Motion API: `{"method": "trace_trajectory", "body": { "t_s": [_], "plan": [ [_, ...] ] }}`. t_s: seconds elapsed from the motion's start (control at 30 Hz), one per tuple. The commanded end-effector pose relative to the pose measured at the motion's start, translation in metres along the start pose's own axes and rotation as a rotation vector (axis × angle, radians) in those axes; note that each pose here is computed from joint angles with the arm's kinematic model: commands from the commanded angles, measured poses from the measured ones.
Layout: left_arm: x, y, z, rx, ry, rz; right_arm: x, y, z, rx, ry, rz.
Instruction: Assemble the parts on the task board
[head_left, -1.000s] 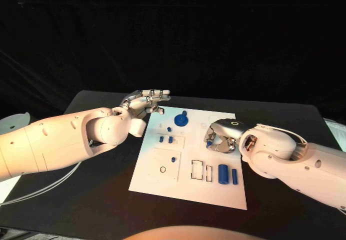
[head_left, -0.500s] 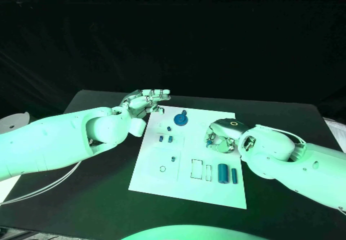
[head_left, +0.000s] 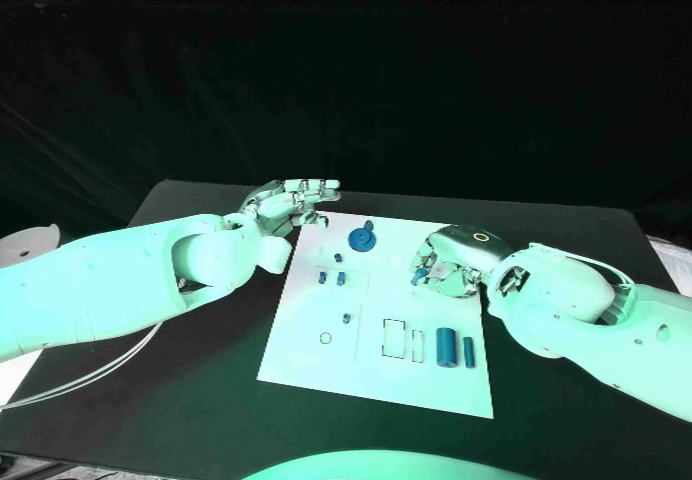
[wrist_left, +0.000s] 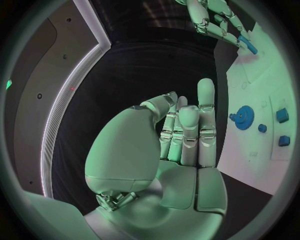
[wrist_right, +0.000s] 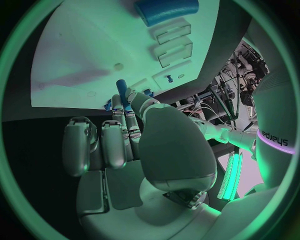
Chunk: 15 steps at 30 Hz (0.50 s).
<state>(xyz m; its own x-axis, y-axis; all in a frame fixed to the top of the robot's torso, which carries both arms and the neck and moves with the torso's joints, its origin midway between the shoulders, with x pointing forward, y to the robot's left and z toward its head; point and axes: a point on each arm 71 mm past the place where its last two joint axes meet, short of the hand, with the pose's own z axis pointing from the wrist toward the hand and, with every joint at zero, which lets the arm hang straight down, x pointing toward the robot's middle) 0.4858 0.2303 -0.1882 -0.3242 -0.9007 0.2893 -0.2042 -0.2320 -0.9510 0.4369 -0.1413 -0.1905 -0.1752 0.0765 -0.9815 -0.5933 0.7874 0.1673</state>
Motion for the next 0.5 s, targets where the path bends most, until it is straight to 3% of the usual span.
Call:
{"method": "trace_trajectory", "body": {
  "t_s": [0.03, 0.2, 0.37, 0.5],
  "plan": [
    [0.0019, -0.0004, 0.0002, 0.004, 0.021, -0.003, -0.005, 0.012, -0.001, -0.037, -0.025, 0.028],
    [0.0026, 0.0000, 0.0006, 0.004, 0.023, -0.004, -0.006, 0.039, 0.003, -0.114, -0.032, 0.066],
    [0.0040, 0.0007, 0.0014, 0.004, 0.026, -0.005, 0.004, 0.081, 0.012, -0.232, -0.033, 0.096],
    [0.0047, 0.0009, 0.0018, 0.004, 0.028, -0.006, 0.015, 0.101, 0.017, -0.284, -0.024, 0.109]
  ]
}}
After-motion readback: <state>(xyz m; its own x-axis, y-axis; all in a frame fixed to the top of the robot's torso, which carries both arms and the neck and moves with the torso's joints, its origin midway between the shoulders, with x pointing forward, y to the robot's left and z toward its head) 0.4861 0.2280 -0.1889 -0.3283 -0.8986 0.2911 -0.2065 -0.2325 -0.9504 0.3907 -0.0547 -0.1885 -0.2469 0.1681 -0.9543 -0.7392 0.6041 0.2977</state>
